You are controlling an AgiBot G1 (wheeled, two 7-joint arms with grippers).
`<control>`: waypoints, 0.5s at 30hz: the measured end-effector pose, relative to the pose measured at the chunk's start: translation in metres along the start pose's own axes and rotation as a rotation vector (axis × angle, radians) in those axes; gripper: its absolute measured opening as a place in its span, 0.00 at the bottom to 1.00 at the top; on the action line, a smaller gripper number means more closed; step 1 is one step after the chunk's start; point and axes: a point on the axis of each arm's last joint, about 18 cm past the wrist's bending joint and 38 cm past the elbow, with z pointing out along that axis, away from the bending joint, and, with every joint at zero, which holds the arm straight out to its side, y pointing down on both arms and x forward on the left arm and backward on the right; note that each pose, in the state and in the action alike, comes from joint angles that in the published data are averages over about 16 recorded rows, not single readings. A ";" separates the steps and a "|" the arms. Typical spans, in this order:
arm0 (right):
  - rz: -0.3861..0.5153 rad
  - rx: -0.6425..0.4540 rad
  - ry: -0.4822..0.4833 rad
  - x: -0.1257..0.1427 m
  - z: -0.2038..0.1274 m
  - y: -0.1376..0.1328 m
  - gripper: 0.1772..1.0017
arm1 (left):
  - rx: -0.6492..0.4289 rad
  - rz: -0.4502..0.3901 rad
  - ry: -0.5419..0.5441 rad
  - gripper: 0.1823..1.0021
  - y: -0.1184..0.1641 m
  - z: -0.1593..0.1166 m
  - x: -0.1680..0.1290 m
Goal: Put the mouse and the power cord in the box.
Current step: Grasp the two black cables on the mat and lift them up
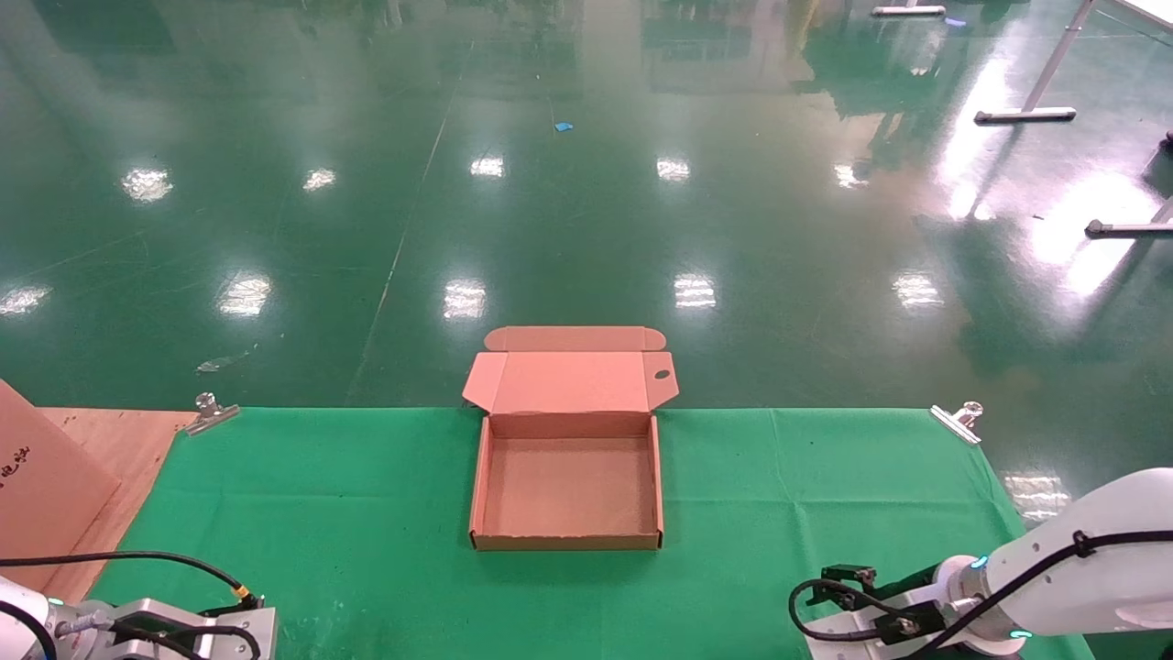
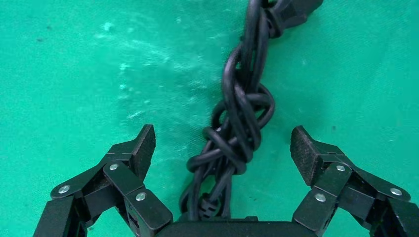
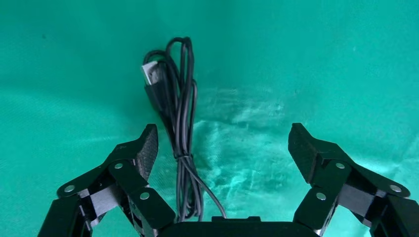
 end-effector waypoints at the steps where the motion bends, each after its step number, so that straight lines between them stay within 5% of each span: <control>1: -0.001 0.002 -0.001 0.000 0.000 0.000 0.96 | -0.001 0.001 -0.001 0.99 0.000 0.000 0.000; 15: -0.017 0.019 -0.022 -0.002 0.003 -0.001 0.76 | 0.003 0.011 -0.003 0.84 0.003 -0.001 -0.001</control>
